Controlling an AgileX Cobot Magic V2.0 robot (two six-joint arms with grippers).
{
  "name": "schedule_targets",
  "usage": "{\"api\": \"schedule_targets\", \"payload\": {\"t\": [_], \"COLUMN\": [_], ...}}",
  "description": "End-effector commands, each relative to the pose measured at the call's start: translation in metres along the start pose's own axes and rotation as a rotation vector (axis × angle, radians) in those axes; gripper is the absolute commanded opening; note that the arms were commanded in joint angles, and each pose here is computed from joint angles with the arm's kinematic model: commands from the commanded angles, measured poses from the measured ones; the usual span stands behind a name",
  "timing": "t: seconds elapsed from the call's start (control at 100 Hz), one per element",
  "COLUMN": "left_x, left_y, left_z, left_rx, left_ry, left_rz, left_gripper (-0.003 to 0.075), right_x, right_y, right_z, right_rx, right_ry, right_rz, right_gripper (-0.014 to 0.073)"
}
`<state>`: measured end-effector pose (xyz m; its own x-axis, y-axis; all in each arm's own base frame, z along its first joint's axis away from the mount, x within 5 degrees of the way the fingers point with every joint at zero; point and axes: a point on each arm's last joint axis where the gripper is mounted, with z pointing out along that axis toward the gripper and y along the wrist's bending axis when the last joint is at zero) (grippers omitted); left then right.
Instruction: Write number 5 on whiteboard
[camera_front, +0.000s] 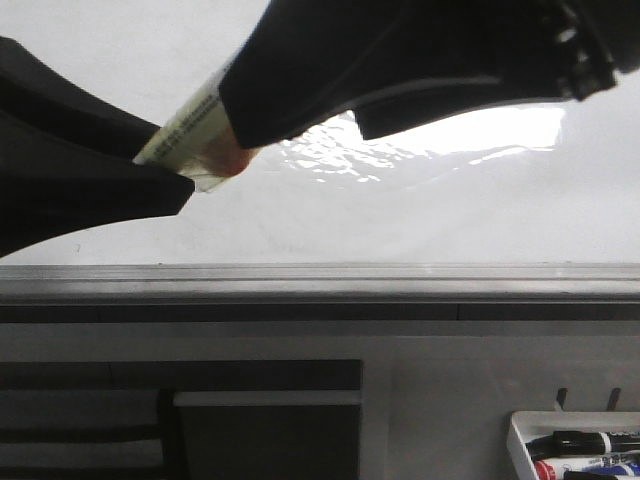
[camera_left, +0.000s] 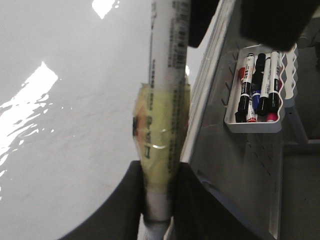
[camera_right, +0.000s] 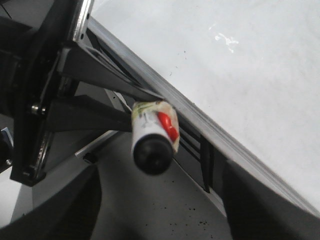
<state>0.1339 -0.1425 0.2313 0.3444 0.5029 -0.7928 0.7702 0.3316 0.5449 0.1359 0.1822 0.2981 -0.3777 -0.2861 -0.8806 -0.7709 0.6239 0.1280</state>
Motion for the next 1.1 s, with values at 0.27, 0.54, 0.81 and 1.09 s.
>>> {"api": "schedule_targets", "payload": {"t": [0.27,0.54,0.81,1.09], "left_x": [-0.014,-0.014,-0.014,-0.013], "left_y": [0.007,0.007,0.007,0.010], "left_z": [-0.001,-0.001,-0.001,-0.001], "left_rx": [-0.034,-0.034,-0.034,-0.058], "left_ry": [-0.098,-0.098,-0.104,-0.094], "left_rz": [-0.013,-0.013,-0.013,-0.137], "left_gripper": [-0.0020,-0.0020,0.0064,0.0428], "right_x": [-0.036,-0.037,-0.037,-0.035], "right_y": [0.007,0.007,0.007,0.007], "right_z": [0.014,0.013,0.013,0.014], "right_rx": [-0.013,-0.013,-0.014,-0.016], "right_ry": [-0.130,-0.141,-0.139,-0.124], "right_rz": [-0.019,-0.012,-0.005,0.018], "right_gripper": [0.0376,-0.0071,-0.0061,-0.0061]}}
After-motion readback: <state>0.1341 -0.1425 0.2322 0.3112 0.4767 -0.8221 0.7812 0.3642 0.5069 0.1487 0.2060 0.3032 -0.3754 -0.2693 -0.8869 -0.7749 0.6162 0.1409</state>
